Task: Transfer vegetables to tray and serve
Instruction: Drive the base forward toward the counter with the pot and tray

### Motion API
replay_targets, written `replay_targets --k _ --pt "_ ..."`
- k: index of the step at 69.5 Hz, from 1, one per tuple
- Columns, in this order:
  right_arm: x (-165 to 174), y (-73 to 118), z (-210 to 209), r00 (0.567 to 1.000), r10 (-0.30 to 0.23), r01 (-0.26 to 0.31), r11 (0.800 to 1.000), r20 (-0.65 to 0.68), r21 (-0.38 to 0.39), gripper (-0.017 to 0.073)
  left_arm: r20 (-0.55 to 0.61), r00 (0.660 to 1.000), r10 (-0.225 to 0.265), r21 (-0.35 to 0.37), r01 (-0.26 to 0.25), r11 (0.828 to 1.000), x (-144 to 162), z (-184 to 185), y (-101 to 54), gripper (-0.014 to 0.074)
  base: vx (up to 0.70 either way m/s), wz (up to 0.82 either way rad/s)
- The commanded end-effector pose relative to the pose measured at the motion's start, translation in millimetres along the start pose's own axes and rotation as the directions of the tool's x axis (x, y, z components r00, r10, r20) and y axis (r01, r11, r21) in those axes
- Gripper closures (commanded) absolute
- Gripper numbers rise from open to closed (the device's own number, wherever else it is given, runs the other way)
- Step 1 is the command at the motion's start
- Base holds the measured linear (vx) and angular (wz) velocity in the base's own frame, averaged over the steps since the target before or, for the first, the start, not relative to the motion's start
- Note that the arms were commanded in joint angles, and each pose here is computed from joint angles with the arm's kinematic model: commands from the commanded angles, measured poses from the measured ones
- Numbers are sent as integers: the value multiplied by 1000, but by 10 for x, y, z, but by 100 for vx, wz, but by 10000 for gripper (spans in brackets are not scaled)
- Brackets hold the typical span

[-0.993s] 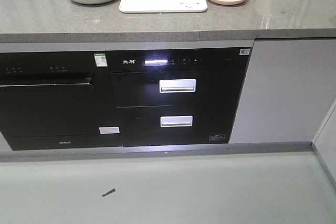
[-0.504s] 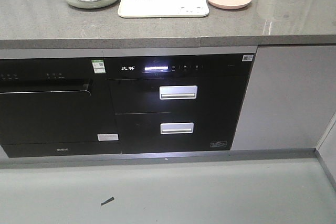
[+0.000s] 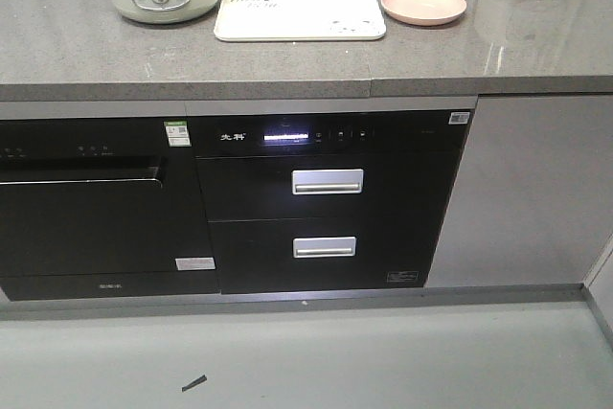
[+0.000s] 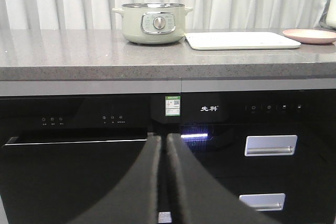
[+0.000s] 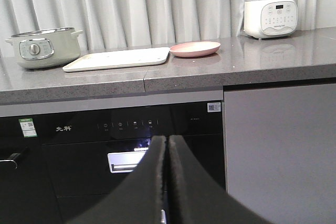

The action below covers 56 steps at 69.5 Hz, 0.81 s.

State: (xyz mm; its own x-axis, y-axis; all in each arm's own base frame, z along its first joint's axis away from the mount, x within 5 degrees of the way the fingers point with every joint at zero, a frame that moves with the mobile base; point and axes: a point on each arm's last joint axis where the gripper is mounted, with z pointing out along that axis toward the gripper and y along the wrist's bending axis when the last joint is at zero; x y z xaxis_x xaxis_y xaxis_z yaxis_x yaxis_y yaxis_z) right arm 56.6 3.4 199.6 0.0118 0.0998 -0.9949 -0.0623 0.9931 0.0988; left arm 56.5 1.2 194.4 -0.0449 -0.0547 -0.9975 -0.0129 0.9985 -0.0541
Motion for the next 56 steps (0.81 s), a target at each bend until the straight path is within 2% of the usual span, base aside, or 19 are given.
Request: replay_targets --k 1,56 --pt "-22 0 -2 997 -10 11 1000 71 -1 562 65 998 -3 13 2 1000 0 -1 -9 599 9 0" --pt "-22 0 -2 997 -10 11 1000 71 -1 562 65 998 -3 13 2 1000 0 -1 -9 599 8 -1"
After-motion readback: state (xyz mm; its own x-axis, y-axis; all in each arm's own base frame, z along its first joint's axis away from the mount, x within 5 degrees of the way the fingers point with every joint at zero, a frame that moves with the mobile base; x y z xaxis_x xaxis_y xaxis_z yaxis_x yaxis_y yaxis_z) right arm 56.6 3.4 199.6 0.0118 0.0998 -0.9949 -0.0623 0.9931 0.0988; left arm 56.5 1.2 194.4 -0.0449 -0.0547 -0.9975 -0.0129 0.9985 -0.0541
